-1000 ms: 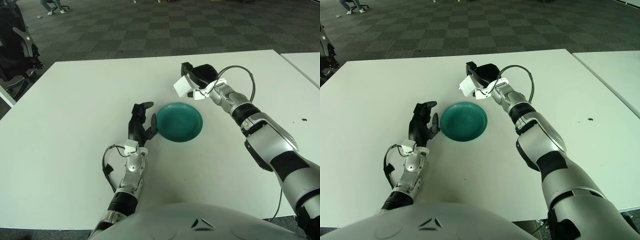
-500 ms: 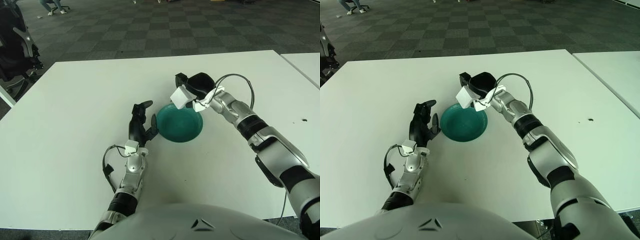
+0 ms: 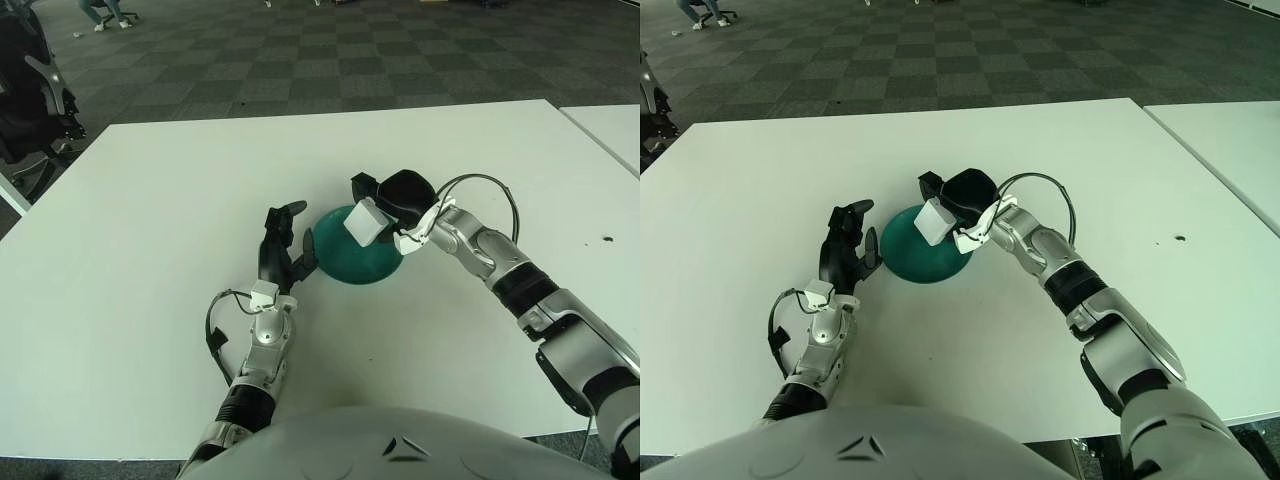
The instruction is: Put the charger into the plate.
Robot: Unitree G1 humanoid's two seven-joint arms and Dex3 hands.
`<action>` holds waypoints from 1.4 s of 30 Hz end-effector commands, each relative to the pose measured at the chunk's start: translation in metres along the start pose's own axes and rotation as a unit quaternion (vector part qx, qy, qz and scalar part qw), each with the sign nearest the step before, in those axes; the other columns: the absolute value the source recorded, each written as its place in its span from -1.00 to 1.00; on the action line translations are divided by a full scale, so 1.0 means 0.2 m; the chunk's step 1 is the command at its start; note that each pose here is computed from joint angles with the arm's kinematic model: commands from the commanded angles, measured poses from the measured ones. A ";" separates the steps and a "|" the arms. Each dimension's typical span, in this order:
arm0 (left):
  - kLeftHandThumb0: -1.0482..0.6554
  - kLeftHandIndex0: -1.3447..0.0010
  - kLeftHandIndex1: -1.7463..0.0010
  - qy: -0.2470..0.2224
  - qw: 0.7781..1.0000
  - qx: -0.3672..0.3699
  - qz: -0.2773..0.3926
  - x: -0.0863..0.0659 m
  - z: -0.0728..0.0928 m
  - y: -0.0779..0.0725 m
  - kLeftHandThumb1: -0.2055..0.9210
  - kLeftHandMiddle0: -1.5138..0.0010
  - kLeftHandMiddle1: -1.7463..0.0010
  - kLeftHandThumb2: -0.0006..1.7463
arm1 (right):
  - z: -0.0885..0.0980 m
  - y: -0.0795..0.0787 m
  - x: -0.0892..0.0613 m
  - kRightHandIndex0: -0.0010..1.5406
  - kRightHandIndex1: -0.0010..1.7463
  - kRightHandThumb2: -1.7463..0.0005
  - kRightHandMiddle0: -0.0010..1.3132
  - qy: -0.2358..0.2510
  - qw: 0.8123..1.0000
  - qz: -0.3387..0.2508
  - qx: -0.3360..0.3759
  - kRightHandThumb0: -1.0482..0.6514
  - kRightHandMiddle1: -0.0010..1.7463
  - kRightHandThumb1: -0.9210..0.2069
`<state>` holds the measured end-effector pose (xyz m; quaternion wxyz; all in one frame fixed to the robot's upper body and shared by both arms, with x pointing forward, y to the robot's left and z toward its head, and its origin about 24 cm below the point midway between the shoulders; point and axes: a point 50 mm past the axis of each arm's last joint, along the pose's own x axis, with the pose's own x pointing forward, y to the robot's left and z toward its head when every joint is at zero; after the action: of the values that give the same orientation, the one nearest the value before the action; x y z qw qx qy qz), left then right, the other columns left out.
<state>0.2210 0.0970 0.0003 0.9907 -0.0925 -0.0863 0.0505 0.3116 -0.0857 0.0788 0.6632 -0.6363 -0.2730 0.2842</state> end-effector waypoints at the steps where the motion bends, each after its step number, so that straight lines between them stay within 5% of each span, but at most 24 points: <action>1: -0.66 0.82 -0.10 0.093 0.994 -0.041 0.039 -0.20 -0.15 -0.08 1.00 0.67 1.00 0.05 | -0.01 -0.02 -0.01 0.56 1.00 -0.36 -0.19 0.002 1.000 -0.006 0.001 -0.29 1.00 -0.11; 10: -0.65 0.57 -0.29 0.097 0.993 -0.044 0.045 -0.20 -0.15 -0.08 1.00 0.65 0.99 0.01 | 0.00 0.02 0.00 0.48 1.00 -0.45 -0.11 -0.012 1.000 0.009 0.006 -0.32 1.00 0.01; 14: -0.67 0.63 -0.26 0.097 0.994 -0.041 0.042 -0.20 -0.15 -0.07 1.00 0.66 1.00 0.02 | 0.01 0.04 0.01 0.46 1.00 -0.45 -0.11 -0.010 1.000 0.013 0.012 -0.32 1.00 0.01; 20: -0.69 0.78 -0.13 0.095 0.994 -0.031 0.039 -0.20 -0.15 -0.07 1.00 0.68 1.00 0.07 | 0.02 0.05 0.02 0.29 1.00 -0.21 -0.30 -0.012 1.000 0.009 0.009 -0.27 1.00 -0.28; 22: -0.69 0.83 -0.09 0.093 0.995 -0.023 0.036 -0.20 -0.15 -0.07 1.00 0.68 1.00 0.09 | 0.02 0.05 0.02 0.11 1.00 0.04 -0.43 -0.015 1.000 0.009 -0.004 -0.53 0.94 -0.71; 24: -0.70 0.89 -0.06 0.092 0.995 -0.015 0.030 -0.19 -0.14 -0.07 1.00 0.69 1.00 0.10 | 0.02 0.05 0.02 -0.24 0.72 0.04 -0.55 -0.014 1.000 0.009 -0.023 -0.69 0.76 -0.85; 25: -0.71 0.93 -0.03 0.091 0.995 -0.012 0.028 -0.19 -0.14 -0.07 1.00 0.70 1.00 0.10 | 0.01 0.05 0.02 -0.41 0.41 0.01 -0.70 -0.014 0.999 0.009 -0.033 -0.78 0.59 -0.90; 31: -0.73 0.99 0.04 0.088 0.996 -0.006 0.020 -0.19 -0.14 -0.07 1.00 0.73 1.00 0.11 | 0.01 0.03 0.01 -0.55 -0.58 -0.10 -0.97 -0.023 0.997 -0.014 -0.072 -0.97 0.09 -0.99; 35: -0.74 0.96 0.03 0.088 0.996 -0.014 0.023 -0.18 -0.15 -0.06 1.00 0.73 1.00 0.11 | 0.01 0.02 0.02 -0.56 -0.83 -0.16 -0.99 -0.028 0.995 -0.037 -0.084 -0.99 -0.14 -1.00; 42: -0.73 0.95 0.02 0.083 0.996 -0.018 0.037 -0.18 -0.15 -0.07 1.00 0.74 1.00 0.11 | 0.01 0.00 0.01 -0.57 -0.94 -0.17 -1.00 -0.041 0.993 -0.070 -0.083 -1.00 -0.40 -1.00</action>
<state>0.2205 0.0958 0.0007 0.9907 -0.0868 -0.0883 0.0555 0.3071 -0.0828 0.0684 0.6218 -0.6565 -0.3446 0.2522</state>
